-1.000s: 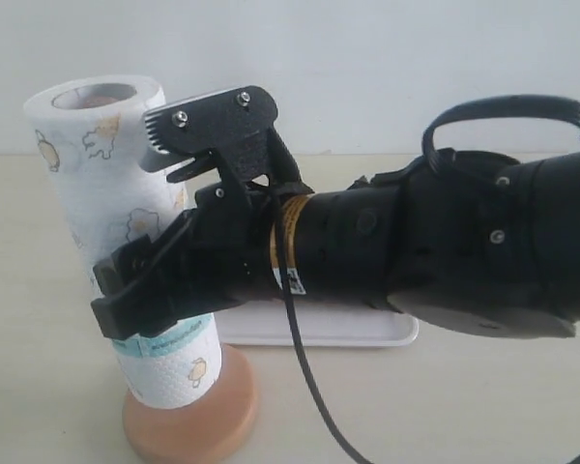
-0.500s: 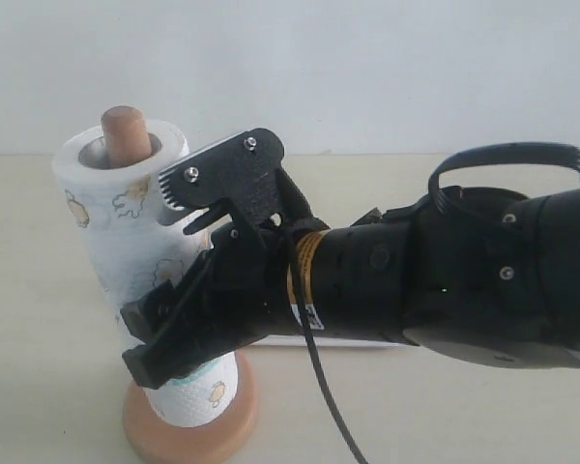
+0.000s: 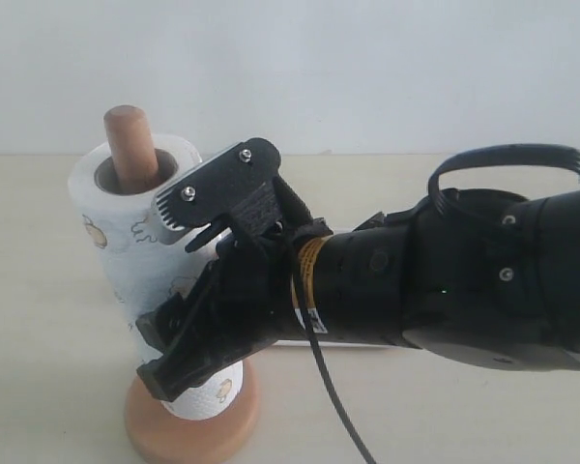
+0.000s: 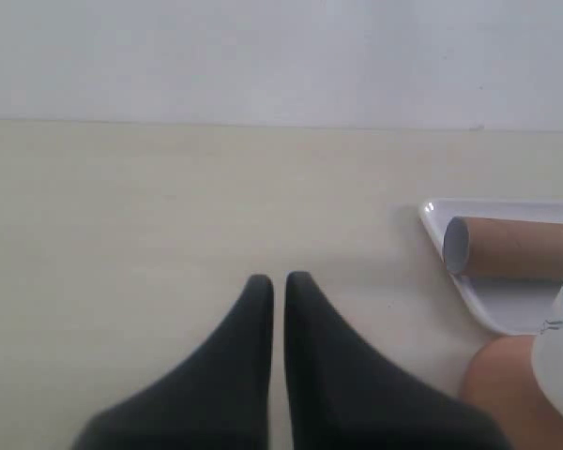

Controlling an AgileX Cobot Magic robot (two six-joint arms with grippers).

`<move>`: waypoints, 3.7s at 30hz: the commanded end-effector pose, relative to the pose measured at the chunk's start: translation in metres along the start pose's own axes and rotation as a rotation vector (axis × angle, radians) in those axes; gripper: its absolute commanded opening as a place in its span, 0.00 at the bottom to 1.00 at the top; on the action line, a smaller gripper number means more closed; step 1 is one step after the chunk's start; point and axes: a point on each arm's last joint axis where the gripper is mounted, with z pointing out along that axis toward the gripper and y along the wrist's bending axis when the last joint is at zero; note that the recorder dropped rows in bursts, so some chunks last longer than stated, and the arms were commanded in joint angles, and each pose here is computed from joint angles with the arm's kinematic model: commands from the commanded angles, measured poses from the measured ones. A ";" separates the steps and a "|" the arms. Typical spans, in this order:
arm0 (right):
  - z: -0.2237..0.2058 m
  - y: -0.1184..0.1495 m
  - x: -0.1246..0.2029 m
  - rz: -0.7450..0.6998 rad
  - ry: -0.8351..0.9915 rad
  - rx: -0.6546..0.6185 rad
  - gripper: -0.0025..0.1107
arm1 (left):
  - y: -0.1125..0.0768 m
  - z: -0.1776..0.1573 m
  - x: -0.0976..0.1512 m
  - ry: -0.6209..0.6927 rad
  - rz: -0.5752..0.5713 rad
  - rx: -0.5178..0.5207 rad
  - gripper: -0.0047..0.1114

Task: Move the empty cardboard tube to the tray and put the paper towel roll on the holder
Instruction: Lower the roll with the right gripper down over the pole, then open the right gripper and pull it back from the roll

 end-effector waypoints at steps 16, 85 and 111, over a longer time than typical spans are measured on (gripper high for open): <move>-0.001 -0.003 0.002 -0.022 0.032 0.025 0.05 | 0.000 0.000 0.001 0.001 0.003 -0.004 0.08; -0.148 -0.015 -0.044 0.126 -0.143 0.228 0.06 | 0.000 0.000 0.001 0.001 0.003 -0.004 0.08; -0.148 -0.016 -0.043 0.102 -0.129 0.237 0.06 | 0.000 0.000 0.001 0.001 0.003 -0.004 0.08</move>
